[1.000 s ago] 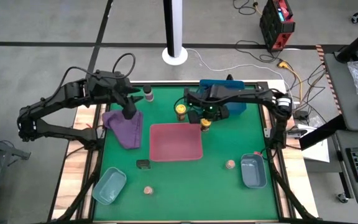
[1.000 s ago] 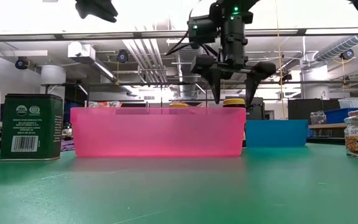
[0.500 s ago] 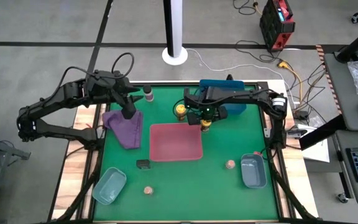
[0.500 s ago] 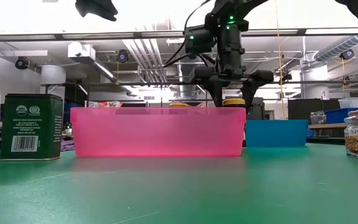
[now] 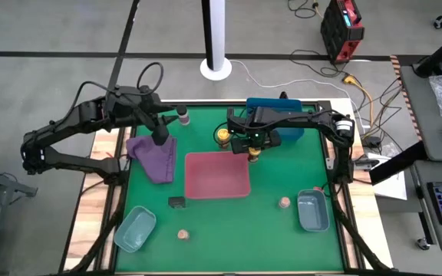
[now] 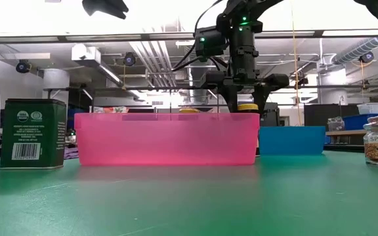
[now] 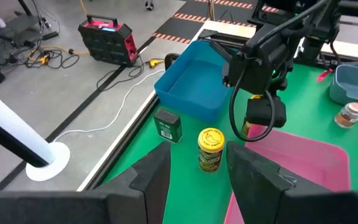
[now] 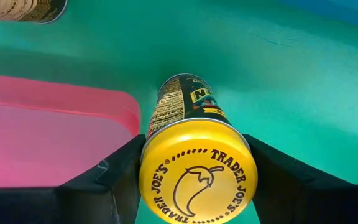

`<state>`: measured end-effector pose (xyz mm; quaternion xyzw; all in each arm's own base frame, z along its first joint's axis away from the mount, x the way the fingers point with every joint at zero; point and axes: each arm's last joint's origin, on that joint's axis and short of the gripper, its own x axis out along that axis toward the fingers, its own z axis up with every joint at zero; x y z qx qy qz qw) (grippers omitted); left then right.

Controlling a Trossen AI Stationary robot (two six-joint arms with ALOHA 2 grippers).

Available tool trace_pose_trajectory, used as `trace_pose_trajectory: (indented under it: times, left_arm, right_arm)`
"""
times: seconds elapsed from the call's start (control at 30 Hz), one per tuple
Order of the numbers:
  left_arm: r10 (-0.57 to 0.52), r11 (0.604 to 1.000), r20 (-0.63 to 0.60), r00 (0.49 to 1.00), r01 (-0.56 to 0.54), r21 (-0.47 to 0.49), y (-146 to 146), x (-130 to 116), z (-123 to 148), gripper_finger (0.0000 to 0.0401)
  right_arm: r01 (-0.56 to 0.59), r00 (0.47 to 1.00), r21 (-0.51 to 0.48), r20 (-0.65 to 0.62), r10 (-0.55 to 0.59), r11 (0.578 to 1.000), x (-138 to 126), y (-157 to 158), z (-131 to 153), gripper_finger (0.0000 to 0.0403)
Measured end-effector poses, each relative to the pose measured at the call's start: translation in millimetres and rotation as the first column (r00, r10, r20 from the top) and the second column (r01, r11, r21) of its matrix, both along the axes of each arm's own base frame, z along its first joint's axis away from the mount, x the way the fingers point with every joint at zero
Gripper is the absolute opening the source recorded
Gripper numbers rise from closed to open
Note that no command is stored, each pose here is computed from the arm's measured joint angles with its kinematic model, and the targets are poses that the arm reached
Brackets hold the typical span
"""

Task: Sort spices by type
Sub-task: Put the right yellow seasoning bottle into the gray bin

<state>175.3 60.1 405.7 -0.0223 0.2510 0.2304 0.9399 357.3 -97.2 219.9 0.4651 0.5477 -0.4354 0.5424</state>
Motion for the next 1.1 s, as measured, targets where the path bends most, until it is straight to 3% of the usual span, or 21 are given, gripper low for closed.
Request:
trace_pose_trajectory:
  times: [0.17,0.33,0.43,0.57,0.77,0.93,1.0,1.1]
  left_arm:
    - [-0.01,1.0,0.008,1.0,0.01,0.022,0.5,1.7,1.3,0.0141]
    - [-0.004,1.0,0.038,0.999,0.003,0.018,0.8,2.7,3.4,0.0141]
    - [-0.003,1.0,0.04,0.999,0.002,0.016,0.8,2.7,3.5,0.0141]
    - [-0.012,1.0,0.04,0.999,0.012,0.02,0.4,2.1,3.9,0.0141]
    - [-0.021,0.999,0.05,0.999,0.019,0.039,1.3,4.9,5.0,0.0141]
    - [-0.021,0.999,0.082,0.996,0.017,0.048,2.6,9.2,7.1,0.0141]
    - [-0.021,0.999,0.092,0.996,0.017,0.051,2.9,9.9,7.9,0.0141]
    - [-0.022,0.998,0.106,0.994,0.016,0.056,3.0,10.5,9.2,0.0141]
  right_arm:
    - [-0.009,1.0,-0.007,-0.009,0.009,1.0,-5.5,1.2,12.4,0.0224]
    - [-0.023,1.0,-0.053,0.001,0.023,0.998,-21.5,1.9,41.8,0.0224]
    - [-0.056,0.995,-0.068,0.074,0.062,0.996,-34.7,8.9,68.9,0.0224]
    - [-0.176,0.962,-0.016,0.211,0.176,0.984,-60.9,42.4,112.0,0.0224]
    - [-0.208,0.945,0.101,0.276,0.173,0.973,-103.5,111.3,149.8,0.0224]
    - [-0.202,0.968,0.126,0.178,0.178,0.971,-131.5,158.6,154.0,0.0224]
    - [-0.207,0.973,0.097,0.128,0.194,0.973,-141.9,173.2,151.4,0.0224]
    - [-0.192,0.977,0.135,0.115,0.177,0.972,-154.8,186.7,145.4,0.0224]
